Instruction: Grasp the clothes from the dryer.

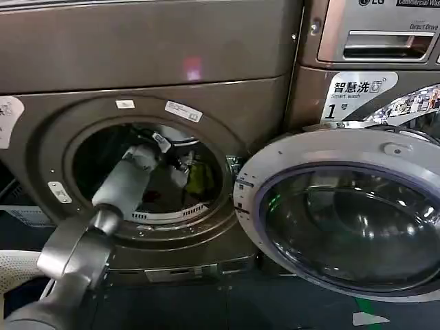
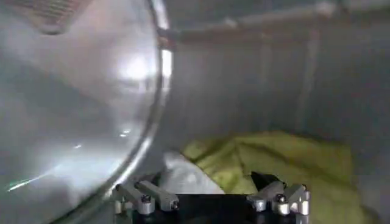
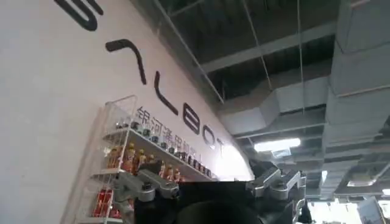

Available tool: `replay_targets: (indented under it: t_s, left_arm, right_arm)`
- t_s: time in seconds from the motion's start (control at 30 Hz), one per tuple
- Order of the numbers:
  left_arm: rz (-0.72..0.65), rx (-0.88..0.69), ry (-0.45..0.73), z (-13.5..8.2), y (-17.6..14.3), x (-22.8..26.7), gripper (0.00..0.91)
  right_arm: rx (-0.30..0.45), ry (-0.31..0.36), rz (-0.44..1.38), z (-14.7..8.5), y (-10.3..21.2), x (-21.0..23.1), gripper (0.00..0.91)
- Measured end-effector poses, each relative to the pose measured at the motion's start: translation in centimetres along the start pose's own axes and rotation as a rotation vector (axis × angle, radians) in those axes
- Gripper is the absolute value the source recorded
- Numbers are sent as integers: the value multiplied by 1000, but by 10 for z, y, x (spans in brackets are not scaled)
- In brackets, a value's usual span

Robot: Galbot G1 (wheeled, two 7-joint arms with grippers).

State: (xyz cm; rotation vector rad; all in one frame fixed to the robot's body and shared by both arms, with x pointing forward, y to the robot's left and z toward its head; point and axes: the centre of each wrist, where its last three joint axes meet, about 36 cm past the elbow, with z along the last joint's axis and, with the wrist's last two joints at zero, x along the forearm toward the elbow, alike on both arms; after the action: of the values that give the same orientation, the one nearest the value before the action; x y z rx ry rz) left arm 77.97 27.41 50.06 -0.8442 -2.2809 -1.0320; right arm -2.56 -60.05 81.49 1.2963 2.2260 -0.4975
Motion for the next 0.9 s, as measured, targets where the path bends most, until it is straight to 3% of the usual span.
replay_targets:
  t_s: [0.27,0.57,0.9]
  left_arm:
    - [107,-217,153,-1,5,0,907]
    - [167,-368,343,14,10,4,907]
    - [197,-439,418,15,-2,-6,907]
  right_arm:
    - [-2,2,6,1,-2,2,907]
    - [-1,3,8,1,-4,3,907]
    - [1,3,13,0,-8,4,907]
